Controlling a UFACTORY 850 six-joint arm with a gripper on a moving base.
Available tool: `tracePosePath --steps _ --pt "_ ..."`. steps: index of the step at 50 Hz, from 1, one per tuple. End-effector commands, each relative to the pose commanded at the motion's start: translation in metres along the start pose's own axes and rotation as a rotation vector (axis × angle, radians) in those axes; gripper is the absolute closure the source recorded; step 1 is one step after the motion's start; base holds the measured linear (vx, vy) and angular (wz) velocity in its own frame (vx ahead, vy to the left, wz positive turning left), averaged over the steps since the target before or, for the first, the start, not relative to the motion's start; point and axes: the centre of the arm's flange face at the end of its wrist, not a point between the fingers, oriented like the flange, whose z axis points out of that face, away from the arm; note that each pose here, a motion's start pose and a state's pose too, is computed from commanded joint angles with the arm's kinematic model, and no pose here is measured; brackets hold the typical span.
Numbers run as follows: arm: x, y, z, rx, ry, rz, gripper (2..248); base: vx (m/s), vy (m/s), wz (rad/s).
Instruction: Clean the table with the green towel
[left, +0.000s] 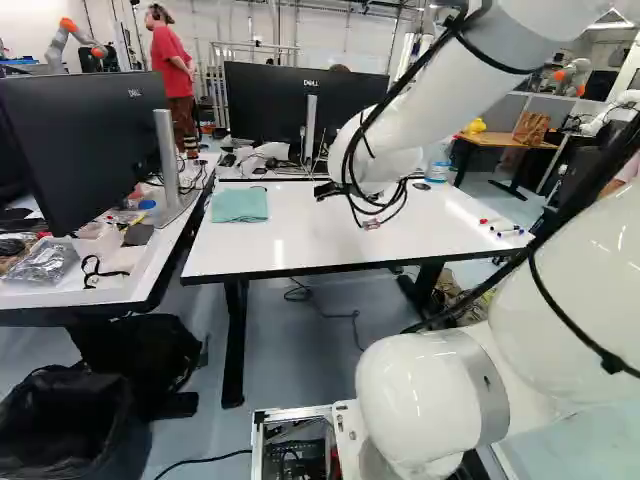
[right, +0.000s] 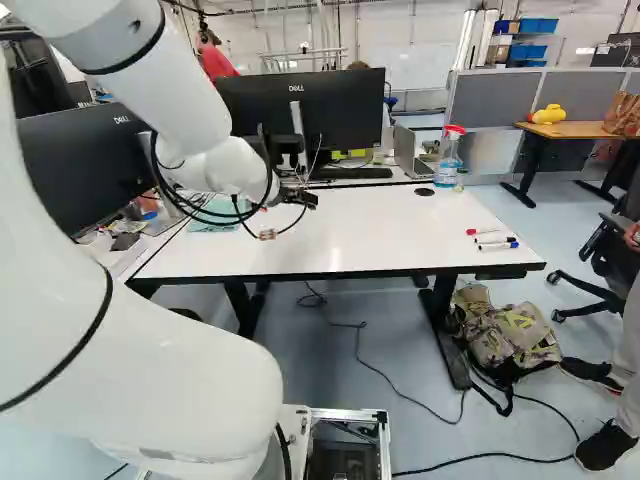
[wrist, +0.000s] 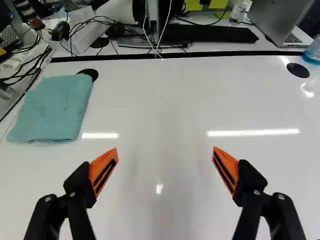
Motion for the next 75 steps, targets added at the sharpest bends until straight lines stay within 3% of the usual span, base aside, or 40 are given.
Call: tracePosePath --steps 37,75 --pt "-0.078 0.005 -0.004 -0.012 0.189 0.003 3 0.0 0.0 0.0" --pt "-0.126 0.008 -0.016 -0.018 0.304 0.004 3 0.0 0.0 0.0"
